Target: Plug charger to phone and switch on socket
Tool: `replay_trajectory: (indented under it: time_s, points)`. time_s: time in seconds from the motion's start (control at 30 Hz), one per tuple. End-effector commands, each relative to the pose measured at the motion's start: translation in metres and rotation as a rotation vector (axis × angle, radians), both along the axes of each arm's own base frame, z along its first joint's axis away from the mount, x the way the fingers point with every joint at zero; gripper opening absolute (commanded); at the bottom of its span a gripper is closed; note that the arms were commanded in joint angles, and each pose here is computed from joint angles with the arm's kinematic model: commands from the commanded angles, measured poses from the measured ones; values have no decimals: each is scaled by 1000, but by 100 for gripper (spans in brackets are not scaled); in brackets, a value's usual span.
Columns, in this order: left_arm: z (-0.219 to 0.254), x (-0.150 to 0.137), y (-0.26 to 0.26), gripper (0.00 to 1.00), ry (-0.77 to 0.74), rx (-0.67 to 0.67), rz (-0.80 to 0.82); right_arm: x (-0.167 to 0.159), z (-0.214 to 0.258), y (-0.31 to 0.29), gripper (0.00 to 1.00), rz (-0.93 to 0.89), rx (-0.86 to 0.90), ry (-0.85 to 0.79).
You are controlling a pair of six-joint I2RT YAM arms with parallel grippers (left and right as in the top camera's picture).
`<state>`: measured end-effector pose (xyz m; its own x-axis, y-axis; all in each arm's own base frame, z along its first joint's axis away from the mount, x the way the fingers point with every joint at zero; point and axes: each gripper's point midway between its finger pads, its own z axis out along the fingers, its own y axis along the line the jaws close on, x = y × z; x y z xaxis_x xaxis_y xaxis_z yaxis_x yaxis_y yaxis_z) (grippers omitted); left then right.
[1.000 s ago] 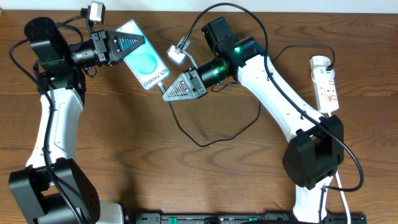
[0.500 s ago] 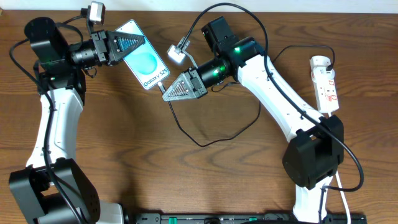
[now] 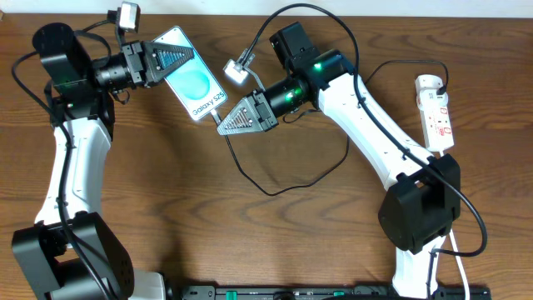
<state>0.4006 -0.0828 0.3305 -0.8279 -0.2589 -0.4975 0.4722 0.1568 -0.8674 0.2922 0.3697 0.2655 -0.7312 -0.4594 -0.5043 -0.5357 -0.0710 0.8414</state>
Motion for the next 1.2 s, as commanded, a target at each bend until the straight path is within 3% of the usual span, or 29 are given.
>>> replay_trajectory:
  time_s: [0.0, 1.17]
  points:
    - [8, -5, -1, 7, -36, 7, -24, 1, 12, -2, 1, 7, 41, -1]
    - [8, -7, -10, 7, 13, -8, -48, 7, 15, -2, 1, -7, 44, 7]
